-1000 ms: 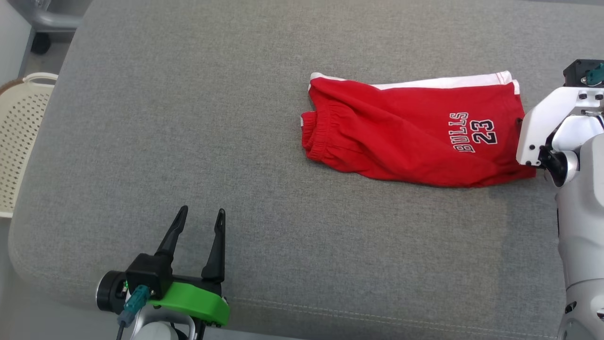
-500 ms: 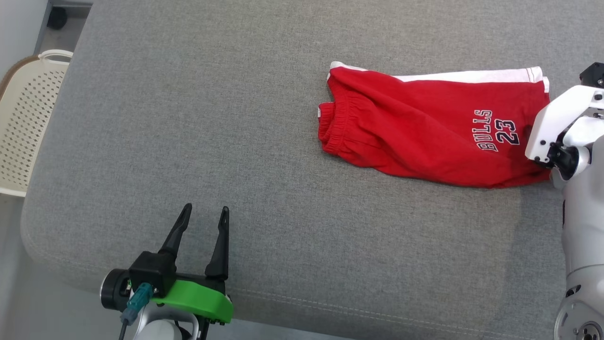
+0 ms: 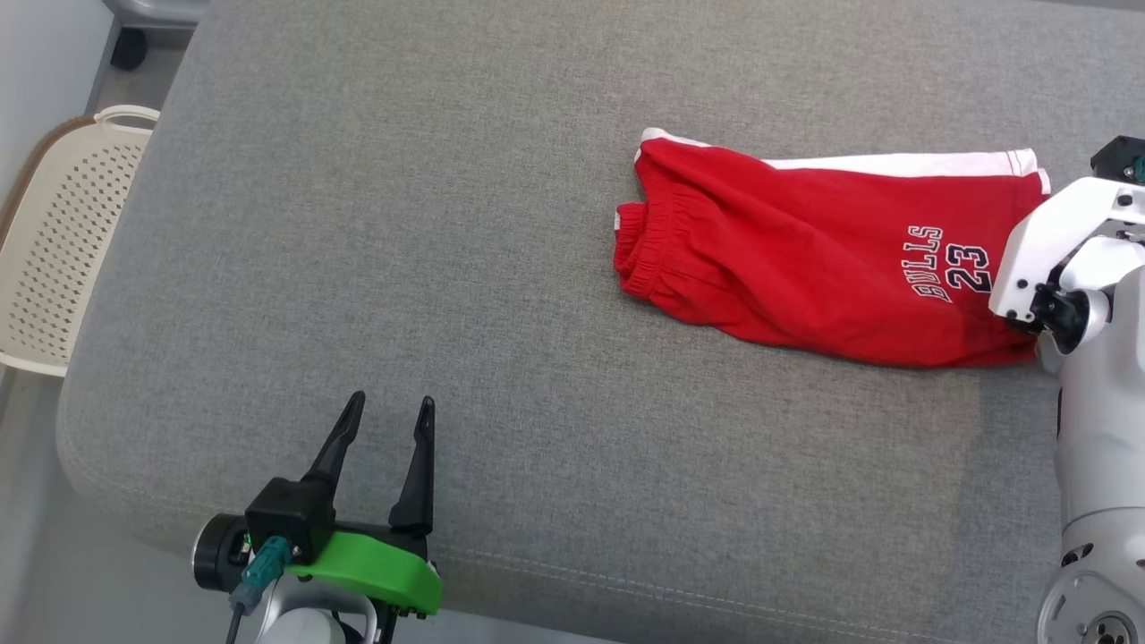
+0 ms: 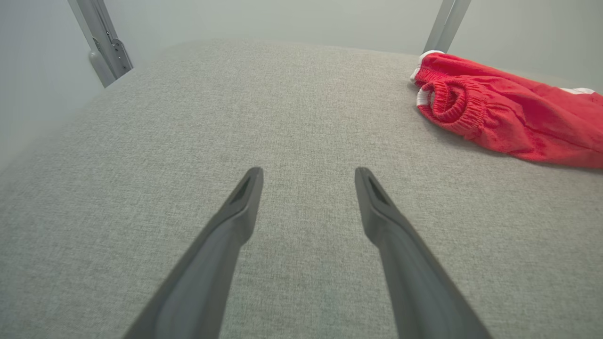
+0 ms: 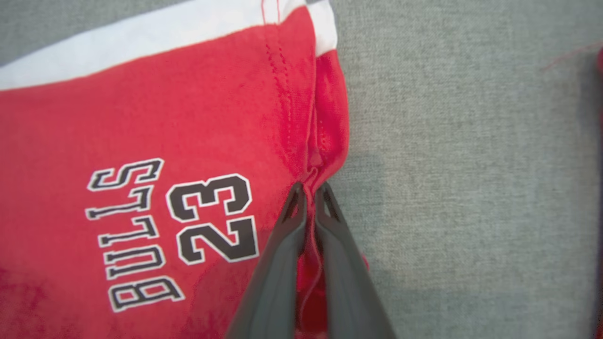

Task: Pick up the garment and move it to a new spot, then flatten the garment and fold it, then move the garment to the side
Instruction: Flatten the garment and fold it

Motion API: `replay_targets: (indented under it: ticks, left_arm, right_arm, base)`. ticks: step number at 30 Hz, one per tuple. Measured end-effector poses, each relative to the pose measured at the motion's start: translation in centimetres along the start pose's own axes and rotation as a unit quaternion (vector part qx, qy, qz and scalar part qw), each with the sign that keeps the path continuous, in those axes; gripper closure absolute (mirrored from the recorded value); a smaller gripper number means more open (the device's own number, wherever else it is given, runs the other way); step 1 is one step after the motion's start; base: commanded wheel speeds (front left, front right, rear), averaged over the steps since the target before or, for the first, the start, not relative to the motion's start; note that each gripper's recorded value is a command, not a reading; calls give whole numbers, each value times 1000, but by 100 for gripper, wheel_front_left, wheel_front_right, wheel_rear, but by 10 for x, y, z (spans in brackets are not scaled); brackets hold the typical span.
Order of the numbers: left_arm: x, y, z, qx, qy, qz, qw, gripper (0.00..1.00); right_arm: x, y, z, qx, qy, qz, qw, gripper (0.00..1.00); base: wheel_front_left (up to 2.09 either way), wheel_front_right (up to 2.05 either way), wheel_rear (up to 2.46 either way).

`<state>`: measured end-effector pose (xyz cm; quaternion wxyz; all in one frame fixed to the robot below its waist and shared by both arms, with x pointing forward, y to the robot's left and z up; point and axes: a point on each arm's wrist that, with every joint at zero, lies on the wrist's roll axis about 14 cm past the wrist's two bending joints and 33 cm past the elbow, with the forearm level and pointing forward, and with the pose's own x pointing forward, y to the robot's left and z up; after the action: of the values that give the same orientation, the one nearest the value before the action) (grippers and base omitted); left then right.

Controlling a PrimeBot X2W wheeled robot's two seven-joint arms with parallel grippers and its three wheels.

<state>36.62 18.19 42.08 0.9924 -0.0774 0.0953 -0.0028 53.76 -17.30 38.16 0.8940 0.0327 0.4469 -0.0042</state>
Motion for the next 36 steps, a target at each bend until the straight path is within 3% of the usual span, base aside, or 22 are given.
replay_targets:
  ticks: [10,15,25,36]
  left_arm:
    - [-12,-3,11,-8,-19,0,1000,0]
    - [-22,-5,12,-16,-24,0,1000,0]
    - [-41,-9,18,-25,-41,-1,999,0]
    - [-57,-7,15,-33,-41,9,999,0]
  right_arm:
    - [-39,-36,42,-42,-60,-64,995,100]
    - [-61,-32,58,-58,-89,-68,992,100]
    - [-92,47,70,-117,-121,9,986,100]
    - [-81,121,49,-166,-92,80,979,100]
  base:
    - [0,0,0]
    - [0,0,0]
    - [0,0,0]
    - [0,0,0]
